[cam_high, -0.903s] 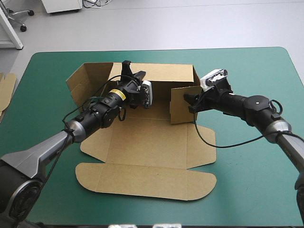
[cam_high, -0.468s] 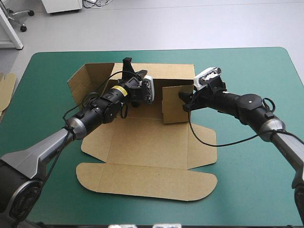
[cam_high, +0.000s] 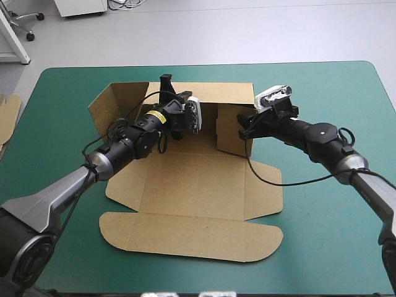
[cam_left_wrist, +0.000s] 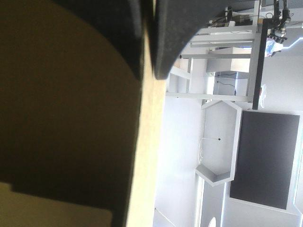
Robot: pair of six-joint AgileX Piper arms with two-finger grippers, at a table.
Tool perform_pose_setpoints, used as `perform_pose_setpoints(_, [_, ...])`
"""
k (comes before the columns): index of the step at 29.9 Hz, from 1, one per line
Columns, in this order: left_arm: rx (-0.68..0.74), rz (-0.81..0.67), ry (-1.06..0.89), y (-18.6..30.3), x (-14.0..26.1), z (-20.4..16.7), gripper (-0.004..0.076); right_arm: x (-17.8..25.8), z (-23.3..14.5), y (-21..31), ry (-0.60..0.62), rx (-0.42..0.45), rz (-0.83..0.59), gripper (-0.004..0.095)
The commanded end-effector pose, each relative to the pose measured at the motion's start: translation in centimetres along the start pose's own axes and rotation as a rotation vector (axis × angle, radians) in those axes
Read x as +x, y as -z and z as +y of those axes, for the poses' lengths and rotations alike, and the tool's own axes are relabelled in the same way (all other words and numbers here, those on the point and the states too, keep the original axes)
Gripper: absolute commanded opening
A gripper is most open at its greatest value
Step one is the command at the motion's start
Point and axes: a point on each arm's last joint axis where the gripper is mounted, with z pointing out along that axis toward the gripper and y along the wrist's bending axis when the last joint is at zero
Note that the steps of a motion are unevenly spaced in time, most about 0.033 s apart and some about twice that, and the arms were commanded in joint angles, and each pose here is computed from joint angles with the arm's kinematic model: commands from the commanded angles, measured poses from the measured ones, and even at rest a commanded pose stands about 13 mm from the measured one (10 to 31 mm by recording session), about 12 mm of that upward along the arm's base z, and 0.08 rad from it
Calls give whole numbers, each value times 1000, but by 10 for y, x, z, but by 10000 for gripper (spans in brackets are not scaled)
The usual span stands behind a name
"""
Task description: Fold the box
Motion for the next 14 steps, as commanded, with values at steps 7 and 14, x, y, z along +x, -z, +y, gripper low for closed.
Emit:
perform_pose_setpoints(7, [-21,-24,129,-2,-13,20,-15,-14,-4,3,-81,46,-54,565])
perform_pose_setpoints(14, [-22,-39,113,-5,-18,25,-15,-28,-6,0,-109,37,-87,504])
